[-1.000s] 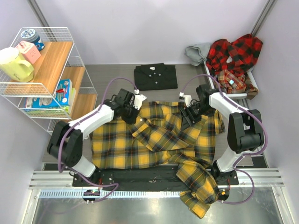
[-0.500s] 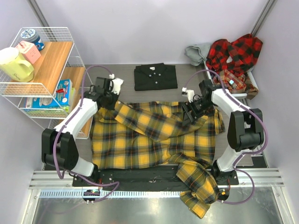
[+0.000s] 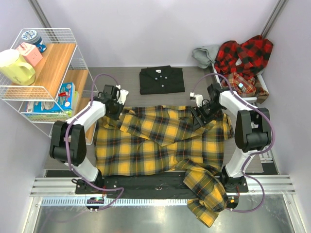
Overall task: Fold and stack the long sleeve shirts
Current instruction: Fold the shirt
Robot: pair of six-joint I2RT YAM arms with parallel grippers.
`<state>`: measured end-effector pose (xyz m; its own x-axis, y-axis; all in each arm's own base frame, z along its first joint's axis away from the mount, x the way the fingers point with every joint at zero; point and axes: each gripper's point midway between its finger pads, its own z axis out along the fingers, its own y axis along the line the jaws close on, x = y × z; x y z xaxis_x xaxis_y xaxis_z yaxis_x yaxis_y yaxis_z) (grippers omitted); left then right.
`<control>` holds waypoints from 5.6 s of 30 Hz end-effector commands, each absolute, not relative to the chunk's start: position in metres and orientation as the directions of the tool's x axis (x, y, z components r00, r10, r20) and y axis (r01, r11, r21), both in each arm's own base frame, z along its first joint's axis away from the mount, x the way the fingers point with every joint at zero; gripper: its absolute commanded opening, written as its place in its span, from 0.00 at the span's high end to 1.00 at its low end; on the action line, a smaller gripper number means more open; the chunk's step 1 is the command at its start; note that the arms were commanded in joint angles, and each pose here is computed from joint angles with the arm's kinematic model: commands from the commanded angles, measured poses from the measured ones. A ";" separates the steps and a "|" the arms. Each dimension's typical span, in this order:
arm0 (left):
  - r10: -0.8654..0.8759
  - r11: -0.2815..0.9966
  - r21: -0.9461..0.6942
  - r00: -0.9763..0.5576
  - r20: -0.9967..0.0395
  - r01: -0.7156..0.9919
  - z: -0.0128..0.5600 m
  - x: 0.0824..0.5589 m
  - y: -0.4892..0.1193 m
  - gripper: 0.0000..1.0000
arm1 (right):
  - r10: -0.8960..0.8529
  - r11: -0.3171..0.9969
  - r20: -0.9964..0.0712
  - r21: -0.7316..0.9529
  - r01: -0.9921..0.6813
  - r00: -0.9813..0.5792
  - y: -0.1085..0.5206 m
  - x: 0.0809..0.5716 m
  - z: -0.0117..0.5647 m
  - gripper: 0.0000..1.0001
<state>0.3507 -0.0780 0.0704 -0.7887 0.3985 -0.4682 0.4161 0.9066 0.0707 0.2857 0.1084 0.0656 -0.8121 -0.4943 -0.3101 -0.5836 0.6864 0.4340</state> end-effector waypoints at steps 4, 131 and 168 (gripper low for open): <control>0.430 0.902 0.164 -0.791 -0.436 0.400 0.058 0.358 -0.058 0.98 | -0.511 0.714 -0.319 0.360 -0.601 -0.798 0.099 0.299 0.062 0.36; 0.347 -0.502 0.374 0.578 -0.739 0.780 0.125 0.046 -0.551 0.33 | -0.146 0.887 -0.494 0.318 -0.334 -0.857 0.035 0.277 0.145 0.15; 0.376 -0.765 0.184 0.660 -0.651 0.617 0.155 0.119 -0.377 0.30 | -0.248 0.841 -0.358 0.381 -0.384 -0.900 0.031 0.265 0.116 0.20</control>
